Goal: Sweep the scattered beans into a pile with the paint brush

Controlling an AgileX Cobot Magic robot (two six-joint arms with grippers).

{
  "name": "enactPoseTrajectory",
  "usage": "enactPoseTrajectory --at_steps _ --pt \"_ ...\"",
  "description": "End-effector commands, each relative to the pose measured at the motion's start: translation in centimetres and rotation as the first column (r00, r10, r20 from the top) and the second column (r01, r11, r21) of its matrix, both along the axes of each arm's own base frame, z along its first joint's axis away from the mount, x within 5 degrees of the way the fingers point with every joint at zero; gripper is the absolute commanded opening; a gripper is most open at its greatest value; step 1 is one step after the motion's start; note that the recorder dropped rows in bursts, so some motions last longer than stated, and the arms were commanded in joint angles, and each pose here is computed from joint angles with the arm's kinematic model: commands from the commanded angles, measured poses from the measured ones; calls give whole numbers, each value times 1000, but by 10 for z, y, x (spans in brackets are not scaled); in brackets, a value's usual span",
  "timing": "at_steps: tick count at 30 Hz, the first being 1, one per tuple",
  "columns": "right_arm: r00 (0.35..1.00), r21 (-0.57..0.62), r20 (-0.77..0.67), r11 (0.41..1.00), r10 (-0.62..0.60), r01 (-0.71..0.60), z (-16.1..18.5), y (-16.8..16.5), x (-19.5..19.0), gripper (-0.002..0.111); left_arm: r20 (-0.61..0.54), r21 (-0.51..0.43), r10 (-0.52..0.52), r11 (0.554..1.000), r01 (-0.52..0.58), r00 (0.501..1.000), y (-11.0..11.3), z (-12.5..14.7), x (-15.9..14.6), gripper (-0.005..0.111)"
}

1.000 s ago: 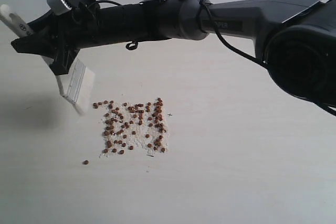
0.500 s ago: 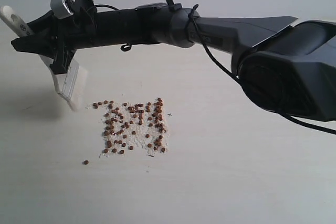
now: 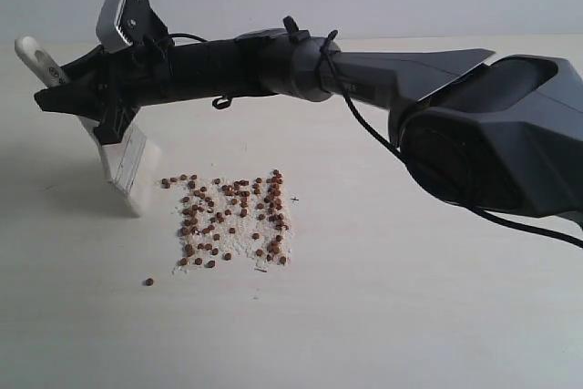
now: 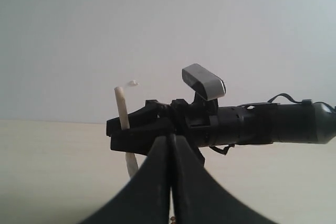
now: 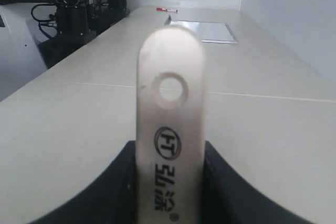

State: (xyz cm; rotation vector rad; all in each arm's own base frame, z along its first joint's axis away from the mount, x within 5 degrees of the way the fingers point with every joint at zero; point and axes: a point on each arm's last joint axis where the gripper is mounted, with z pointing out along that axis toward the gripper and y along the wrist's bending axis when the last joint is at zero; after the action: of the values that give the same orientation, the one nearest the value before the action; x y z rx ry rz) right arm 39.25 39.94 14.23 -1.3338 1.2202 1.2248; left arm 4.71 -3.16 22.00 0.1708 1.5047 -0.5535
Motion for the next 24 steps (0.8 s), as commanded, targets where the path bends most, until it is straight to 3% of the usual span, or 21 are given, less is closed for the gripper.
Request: enactPoseTrajectory --at_steps 1,11,24 --pt "997 -19 -71 999 -27 25 3 -2 4 0 1 -2 5 1000 -5 1000 0 -1 0 0" --pt "971 -94 -222 993 -89 69 -2 -15 16 0 1 -2 5 1000 -5 1000 0 -1 0 0" --pt "979 -248 -167 966 -118 75 5 -21 17 0 1 -2 5 1000 -5 1000 0 -1 0 0"
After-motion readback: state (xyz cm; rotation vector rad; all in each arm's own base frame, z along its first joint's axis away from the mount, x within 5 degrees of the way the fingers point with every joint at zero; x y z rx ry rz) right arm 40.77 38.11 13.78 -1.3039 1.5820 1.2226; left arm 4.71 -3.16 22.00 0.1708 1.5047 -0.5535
